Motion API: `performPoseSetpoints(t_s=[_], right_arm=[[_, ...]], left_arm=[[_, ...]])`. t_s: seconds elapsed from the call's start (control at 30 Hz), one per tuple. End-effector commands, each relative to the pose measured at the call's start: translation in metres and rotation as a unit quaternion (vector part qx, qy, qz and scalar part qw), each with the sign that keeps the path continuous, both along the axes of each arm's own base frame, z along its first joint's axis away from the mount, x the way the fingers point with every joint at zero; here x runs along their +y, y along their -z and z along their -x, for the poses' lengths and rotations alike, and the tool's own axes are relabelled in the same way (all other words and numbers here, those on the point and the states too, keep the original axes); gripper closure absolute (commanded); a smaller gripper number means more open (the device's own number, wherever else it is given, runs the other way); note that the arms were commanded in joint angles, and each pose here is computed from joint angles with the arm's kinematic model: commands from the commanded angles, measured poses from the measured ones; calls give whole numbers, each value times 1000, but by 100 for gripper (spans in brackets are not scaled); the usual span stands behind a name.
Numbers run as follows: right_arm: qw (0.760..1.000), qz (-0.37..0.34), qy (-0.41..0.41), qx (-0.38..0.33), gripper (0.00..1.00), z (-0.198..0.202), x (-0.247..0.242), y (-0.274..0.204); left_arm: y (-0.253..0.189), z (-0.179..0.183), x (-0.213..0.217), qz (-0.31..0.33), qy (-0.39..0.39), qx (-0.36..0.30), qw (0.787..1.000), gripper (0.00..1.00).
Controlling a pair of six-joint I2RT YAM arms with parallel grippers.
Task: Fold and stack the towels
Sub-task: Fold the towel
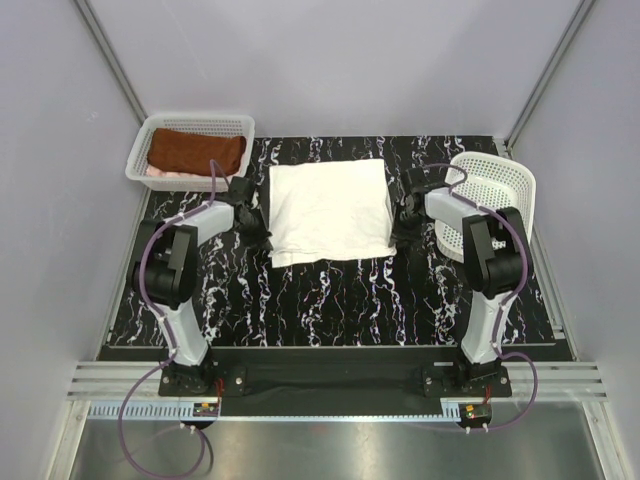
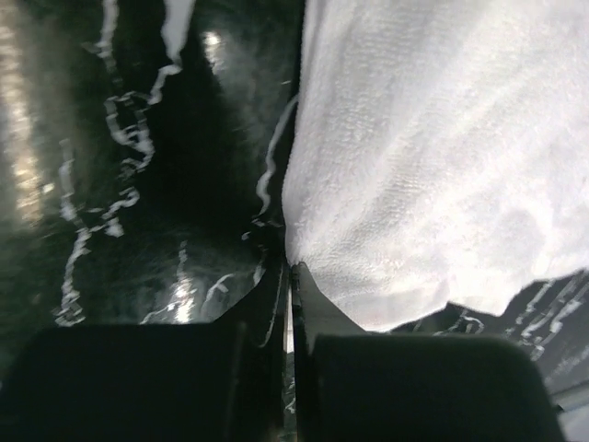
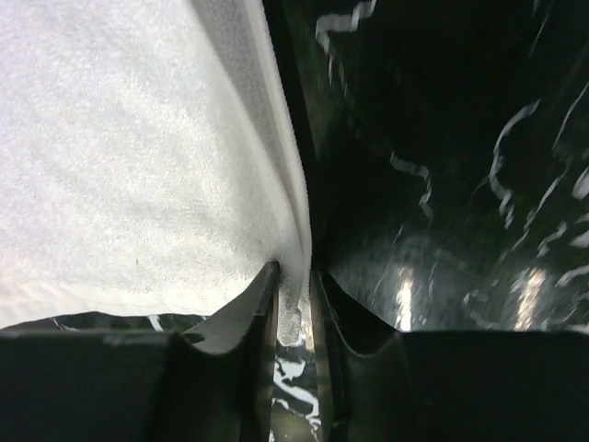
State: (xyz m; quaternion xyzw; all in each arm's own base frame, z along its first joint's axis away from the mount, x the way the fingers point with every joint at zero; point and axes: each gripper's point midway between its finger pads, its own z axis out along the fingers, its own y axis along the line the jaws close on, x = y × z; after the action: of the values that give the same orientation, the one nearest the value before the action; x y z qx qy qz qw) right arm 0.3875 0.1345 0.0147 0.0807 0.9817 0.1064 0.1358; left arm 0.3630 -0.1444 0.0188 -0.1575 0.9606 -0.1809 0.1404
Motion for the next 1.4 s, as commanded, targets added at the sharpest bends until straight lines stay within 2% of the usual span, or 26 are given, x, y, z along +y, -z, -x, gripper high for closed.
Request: performPoseSetpoints(t_s=[0.0, 0.07, 0.13, 0.2, 0.23, 0.3, 0.33, 0.43, 0.57, 0.7, 0.93, 1.1, 1.37], right_arm=[[1000, -2, 12, 3, 74, 33, 11, -12], [1000, -7, 21, 19, 74, 56, 11, -5], [1000, -16, 27, 2, 73, 59, 12, -14], [999, -9, 31, 0, 67, 65, 8, -16], [999, -4, 33, 1, 60, 65, 6, -18], [999, 2, 32, 2, 56, 66, 4, -24], [999, 2, 33, 0, 54, 65, 3, -27], [999, -12, 38, -12, 54, 62, 8, -42], [996, -70, 55, -15, 60, 63, 27, -54], [993, -94, 72, -24, 64, 61, 38, -52], [994, -77, 79, -9, 63, 68, 38, -32], [993, -82, 80, -14, 63, 65, 40, -24], [993, -82, 83, -3, 65, 66, 43, -11]], left_arm=[[-3, 24, 42, -105, -3, 14, 994, 100], [-9, 26, 50, -123, -2, 6, 992, 100], [-22, 27, 56, -137, -5, -6, 991, 100], [-29, 29, 53, -127, 1, -9, 992, 100], [-31, 30, 49, -118, 8, -9, 993, 96], [-36, 35, 42, -101, 18, -7, 995, 79], [-42, 36, 41, -97, 19, -17, 995, 59], [-48, 41, 40, -88, 18, -29, 996, 42], [-56, 41, 27, -39, 21, -41, 998, 40], [-46, 43, 14, 10, 15, -43, 999, 44], [-20, 49, 30, -33, -5, -21, 999, 47], [-19, 43, 30, -32, -22, -35, 999, 46], [-8, 43, 31, -33, -33, -27, 999, 53]])
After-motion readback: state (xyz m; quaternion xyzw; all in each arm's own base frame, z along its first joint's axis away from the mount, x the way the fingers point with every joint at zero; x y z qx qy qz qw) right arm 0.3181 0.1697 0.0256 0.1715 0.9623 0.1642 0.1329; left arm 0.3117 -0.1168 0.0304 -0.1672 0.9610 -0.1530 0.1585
